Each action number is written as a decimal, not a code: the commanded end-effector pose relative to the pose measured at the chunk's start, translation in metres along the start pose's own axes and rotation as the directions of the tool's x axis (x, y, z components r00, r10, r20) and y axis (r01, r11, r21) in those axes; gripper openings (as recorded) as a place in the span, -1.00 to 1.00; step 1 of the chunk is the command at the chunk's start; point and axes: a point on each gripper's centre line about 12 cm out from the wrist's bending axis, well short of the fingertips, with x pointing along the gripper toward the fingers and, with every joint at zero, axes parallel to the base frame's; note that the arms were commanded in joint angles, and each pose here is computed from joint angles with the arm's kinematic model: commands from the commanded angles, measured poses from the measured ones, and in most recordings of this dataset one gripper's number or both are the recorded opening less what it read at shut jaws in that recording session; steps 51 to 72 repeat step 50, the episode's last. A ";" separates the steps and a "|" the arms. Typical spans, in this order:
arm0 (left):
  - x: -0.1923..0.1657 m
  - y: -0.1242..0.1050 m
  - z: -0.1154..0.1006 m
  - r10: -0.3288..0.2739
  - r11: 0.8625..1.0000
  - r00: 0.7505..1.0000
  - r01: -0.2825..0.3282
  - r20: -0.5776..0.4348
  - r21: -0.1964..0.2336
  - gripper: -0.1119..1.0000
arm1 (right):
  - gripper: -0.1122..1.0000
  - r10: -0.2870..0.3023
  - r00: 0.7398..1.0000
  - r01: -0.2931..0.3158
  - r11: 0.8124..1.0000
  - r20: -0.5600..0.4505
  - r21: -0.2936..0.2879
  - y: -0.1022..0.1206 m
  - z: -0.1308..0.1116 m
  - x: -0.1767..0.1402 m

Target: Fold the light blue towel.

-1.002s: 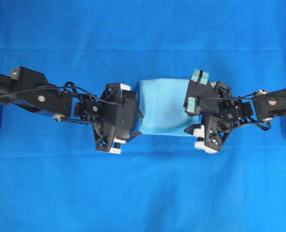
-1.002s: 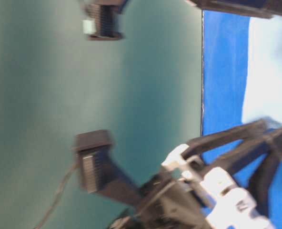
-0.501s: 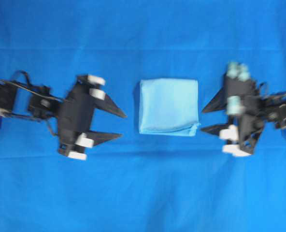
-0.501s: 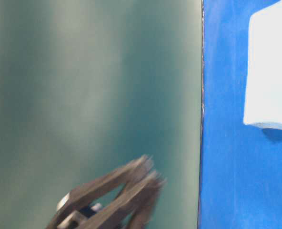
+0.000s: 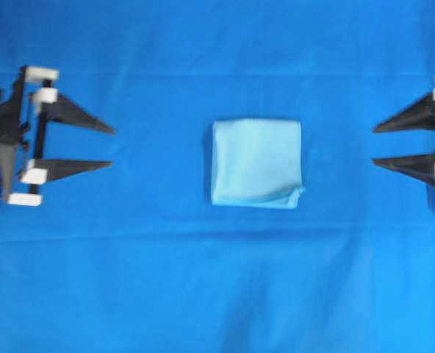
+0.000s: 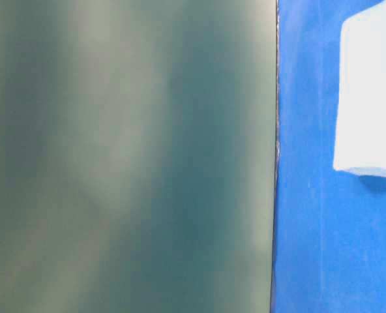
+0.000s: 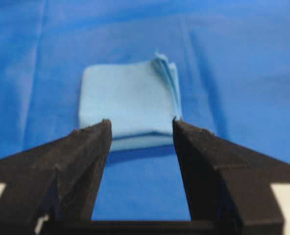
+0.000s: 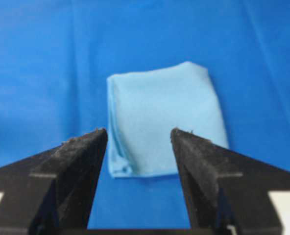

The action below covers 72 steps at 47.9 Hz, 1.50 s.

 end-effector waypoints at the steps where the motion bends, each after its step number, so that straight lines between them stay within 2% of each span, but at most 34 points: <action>1: -0.016 0.002 -0.001 0.015 1.000 0.999 -0.015 0.047 -0.011 0.12 | 0.27 -0.004 0.999 0.004 1.000 0.043 0.001 -0.005 -0.003 -0.009; 15: -0.051 -0.006 -0.045 0.020 0.999 0.997 -0.016 0.076 -0.048 0.11 | 0.27 -0.045 0.997 0.042 0.999 0.064 0.034 -0.021 -0.049 -0.010; 24: -0.062 -0.008 -0.059 0.026 0.995 0.994 -0.015 0.111 -0.099 0.11 | 0.27 -0.060 0.996 0.057 0.997 0.063 0.051 -0.025 -0.056 -0.005; 72: -0.062 -0.008 -0.062 0.027 0.994 0.993 -0.014 0.114 -0.106 0.11 | 0.24 -0.059 0.997 0.056 0.997 0.056 0.053 -0.025 -0.058 -0.004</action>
